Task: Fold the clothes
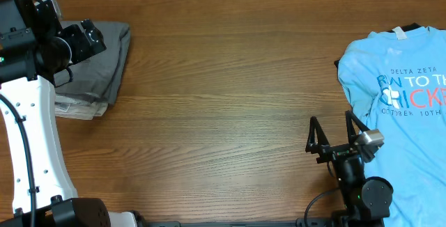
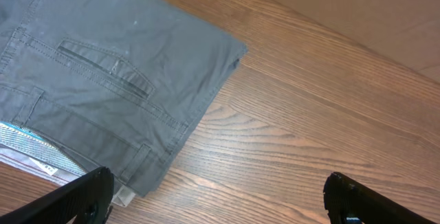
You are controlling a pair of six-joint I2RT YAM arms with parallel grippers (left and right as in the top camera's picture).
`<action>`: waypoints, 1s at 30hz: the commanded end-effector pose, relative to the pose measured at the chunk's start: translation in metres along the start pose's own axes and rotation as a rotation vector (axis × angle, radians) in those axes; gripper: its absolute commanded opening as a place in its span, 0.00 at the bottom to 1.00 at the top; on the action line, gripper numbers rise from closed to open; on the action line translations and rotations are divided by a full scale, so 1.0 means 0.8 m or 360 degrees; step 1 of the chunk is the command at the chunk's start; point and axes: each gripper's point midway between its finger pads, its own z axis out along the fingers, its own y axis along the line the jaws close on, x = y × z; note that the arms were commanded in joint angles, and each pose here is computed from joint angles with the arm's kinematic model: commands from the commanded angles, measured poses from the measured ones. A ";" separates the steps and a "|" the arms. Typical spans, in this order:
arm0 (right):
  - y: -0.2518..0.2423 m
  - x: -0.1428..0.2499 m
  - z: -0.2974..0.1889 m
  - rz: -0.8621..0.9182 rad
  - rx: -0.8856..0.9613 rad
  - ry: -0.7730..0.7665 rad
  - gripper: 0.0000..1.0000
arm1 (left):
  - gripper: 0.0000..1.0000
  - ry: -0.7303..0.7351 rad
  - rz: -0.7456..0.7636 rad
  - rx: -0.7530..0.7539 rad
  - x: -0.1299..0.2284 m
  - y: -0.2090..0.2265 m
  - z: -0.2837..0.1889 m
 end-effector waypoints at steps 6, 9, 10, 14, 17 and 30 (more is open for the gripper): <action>-0.009 0.033 -0.002 -0.0227 0.0037 0.0155 1.00 | 1.00 0.0006 0.0026 0.0018 0.000 -0.003 0.002; -0.009 0.033 -0.002 -0.0226 0.0037 0.0155 1.00 | 1.00 0.0006 0.0026 0.0018 0.000 -0.003 0.002; -0.009 0.033 -0.002 -0.0226 0.0037 0.0155 1.00 | 1.00 0.0006 0.0026 0.0018 0.000 -0.003 0.002; -0.009 0.033 -0.002 -0.0226 0.0037 0.0155 1.00 | 1.00 0.0006 0.0026 0.0018 0.000 -0.003 0.002; -0.009 0.033 -0.002 -0.0225 0.0037 0.0156 1.00 | 1.00 0.0006 0.0026 0.0018 0.000 -0.003 0.002; -0.009 0.033 -0.002 -0.0226 0.0037 0.0156 1.00 | 1.00 0.0006 0.0026 0.0018 0.000 -0.003 0.002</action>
